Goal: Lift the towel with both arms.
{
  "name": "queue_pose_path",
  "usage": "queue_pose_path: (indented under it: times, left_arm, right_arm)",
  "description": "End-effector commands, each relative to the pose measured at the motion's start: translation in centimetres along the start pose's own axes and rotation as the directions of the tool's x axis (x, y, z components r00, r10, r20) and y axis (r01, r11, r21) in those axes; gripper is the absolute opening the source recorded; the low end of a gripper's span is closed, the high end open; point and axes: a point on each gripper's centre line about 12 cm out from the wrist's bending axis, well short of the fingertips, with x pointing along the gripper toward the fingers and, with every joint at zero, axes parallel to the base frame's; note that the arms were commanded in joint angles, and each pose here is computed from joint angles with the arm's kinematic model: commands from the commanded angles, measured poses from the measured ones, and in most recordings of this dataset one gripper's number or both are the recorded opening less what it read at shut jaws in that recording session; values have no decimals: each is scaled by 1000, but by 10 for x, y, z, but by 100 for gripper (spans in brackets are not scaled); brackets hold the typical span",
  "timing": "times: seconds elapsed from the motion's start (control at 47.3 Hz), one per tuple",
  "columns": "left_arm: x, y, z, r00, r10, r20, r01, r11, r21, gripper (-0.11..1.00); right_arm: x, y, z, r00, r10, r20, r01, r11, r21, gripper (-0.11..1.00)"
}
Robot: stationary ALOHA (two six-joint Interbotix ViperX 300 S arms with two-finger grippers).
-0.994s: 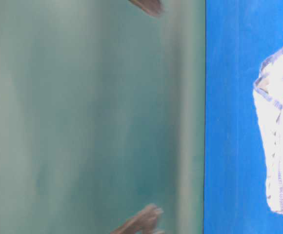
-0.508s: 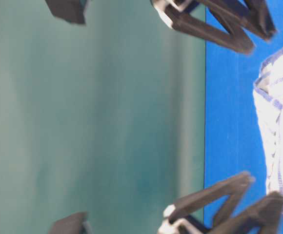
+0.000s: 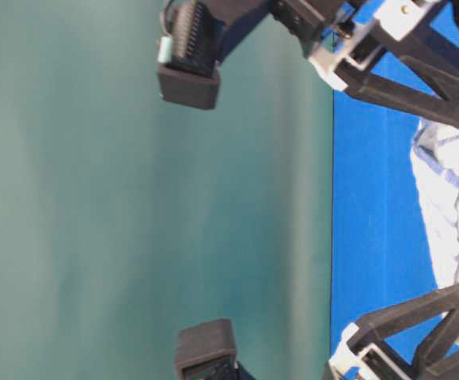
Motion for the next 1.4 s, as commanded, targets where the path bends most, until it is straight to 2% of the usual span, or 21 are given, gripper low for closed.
queue_pose_path:
  times: [0.0, 0.169, 0.275, 0.339, 0.466, 0.529, 0.635, 0.677, 0.973, 1.164, 1.375]
  left_arm:
    - [2, 2, 9, 1000, 5, 29, -5, 1000, -8, 88]
    - [4, 2, 12, 999, 5, 32, -5, 1000, -8, 84]
    - [5, 2, 13, 999, 5, 34, -5, 1000, -8, 76]
    - [5, 2, 14, 999, 5, 35, -5, 1000, -8, 69]
    - [7, 1, 15, 1000, 5, 25, -5, 1000, -7, 40]
    - [8, 1, 16, 1000, 5, 12, -5, 1000, -7, 24]
    - [8, 1, 17, 1000, 5, -12, -5, 1000, -6, 5]
    - [8, 1, 19, 1000, 4, -17, -4, 1000, -6, 4]
    - [-8, -1, 44, 1000, 0, 14, 0, 1000, -6, 4]
    - [-29, -2, 74, 997, -6, 81, 6, 1000, 1, 4]
    - [-56, -3, 114, 990, -9, 142, 7, 1000, 13, 4]
  right_arm:
    - [1, 0, 8, 1000, 0, 25, 0, 1000, 6, 61]
    - [7, -8, -2, 1000, -16, -5, 16, 1000, 19, 61]
    - [14, -17, -10, 999, -33, -26, 34, 999, 34, 61]
    - [19, -20, -15, 999, -39, -34, 41, 998, 42, 61]
    - [24, -25, -19, 998, -47, -41, 49, 998, 45, 57]
    - [23, -25, -19, 998, -47, -43, 48, 998, 43, 47]
    - [22, -24, -19, 998, -47, -47, 49, 998, 43, 17]
    - [21, -24, -18, 998, -47, -49, 49, 998, 43, 10]
    - [2, -23, 2, 999, -46, -20, 47, 998, 48, 10]
    - [-25, -21, 25, 998, -45, 33, 44, 998, 46, 10]
    - [-73, -18, 63, 991, -43, 126, 39, 999, 36, 10]
